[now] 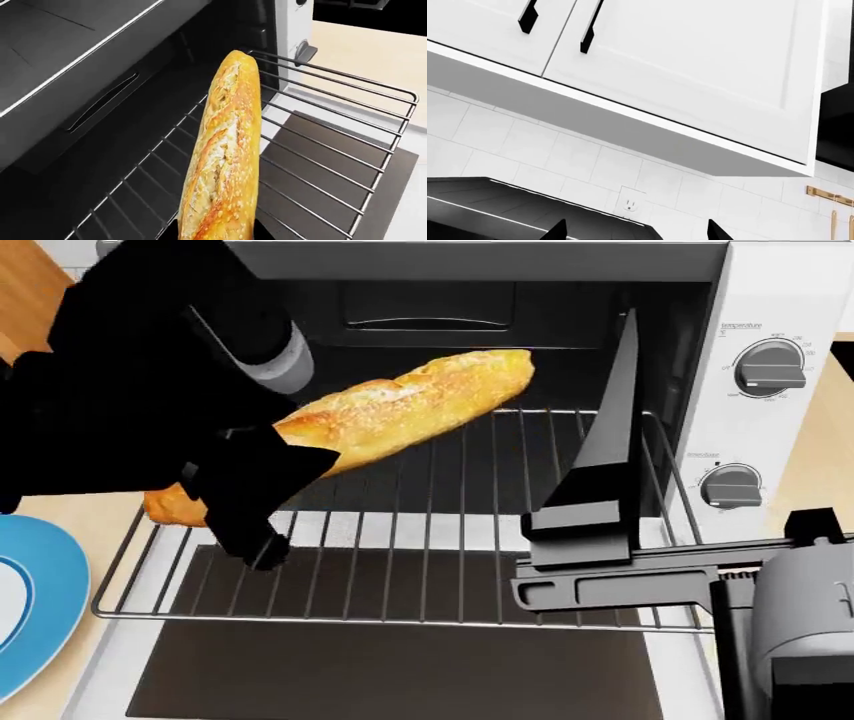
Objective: Pick the baguette from the rack and place it on the plate on the counter.
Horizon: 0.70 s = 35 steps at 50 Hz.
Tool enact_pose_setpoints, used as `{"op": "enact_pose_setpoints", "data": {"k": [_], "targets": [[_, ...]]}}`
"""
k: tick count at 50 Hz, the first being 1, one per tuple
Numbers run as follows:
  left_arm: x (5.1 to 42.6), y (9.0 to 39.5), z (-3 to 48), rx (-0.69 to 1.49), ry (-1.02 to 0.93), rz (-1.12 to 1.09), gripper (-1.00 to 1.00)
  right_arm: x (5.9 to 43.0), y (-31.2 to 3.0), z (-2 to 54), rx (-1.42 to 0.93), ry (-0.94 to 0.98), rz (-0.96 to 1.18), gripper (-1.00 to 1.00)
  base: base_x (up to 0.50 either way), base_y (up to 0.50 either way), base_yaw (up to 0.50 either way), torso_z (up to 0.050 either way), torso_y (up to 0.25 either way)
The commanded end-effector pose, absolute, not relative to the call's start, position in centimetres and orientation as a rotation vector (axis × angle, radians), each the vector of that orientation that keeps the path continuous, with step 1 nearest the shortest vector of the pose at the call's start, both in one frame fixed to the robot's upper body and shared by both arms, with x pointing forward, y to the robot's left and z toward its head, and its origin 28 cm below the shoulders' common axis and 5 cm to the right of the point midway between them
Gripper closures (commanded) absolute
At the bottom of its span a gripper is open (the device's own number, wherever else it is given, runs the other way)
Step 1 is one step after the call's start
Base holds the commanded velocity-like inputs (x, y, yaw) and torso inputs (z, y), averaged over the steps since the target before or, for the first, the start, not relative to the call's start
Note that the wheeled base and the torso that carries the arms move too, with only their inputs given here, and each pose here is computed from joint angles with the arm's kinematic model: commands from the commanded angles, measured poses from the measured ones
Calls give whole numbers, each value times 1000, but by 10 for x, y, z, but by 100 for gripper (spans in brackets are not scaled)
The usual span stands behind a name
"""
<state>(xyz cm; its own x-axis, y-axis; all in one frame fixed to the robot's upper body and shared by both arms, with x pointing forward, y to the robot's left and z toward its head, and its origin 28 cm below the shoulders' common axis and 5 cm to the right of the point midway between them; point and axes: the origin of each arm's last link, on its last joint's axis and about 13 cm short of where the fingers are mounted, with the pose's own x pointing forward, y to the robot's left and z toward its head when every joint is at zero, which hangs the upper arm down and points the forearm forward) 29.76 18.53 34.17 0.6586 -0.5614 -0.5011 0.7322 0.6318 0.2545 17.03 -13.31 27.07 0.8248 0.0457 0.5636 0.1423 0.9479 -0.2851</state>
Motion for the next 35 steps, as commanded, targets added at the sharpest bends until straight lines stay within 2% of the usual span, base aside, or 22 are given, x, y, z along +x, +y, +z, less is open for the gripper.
{"op": "enact_pose_setpoints", "data": {"k": [1,14,35], "targets": [[246,207,356,509,309,-677,100,171,-133,268,-315,-601,-51,-100,0,0,0,0,0],[186,245,368,453,228,-504,100,170,-134,267,-308,-603,-51,-100,0,0,0,0,0],[137,275,355,373,206,-288,100,171,-133,265,-313,-596,-46,-100,0,0,0,0,0]]}}
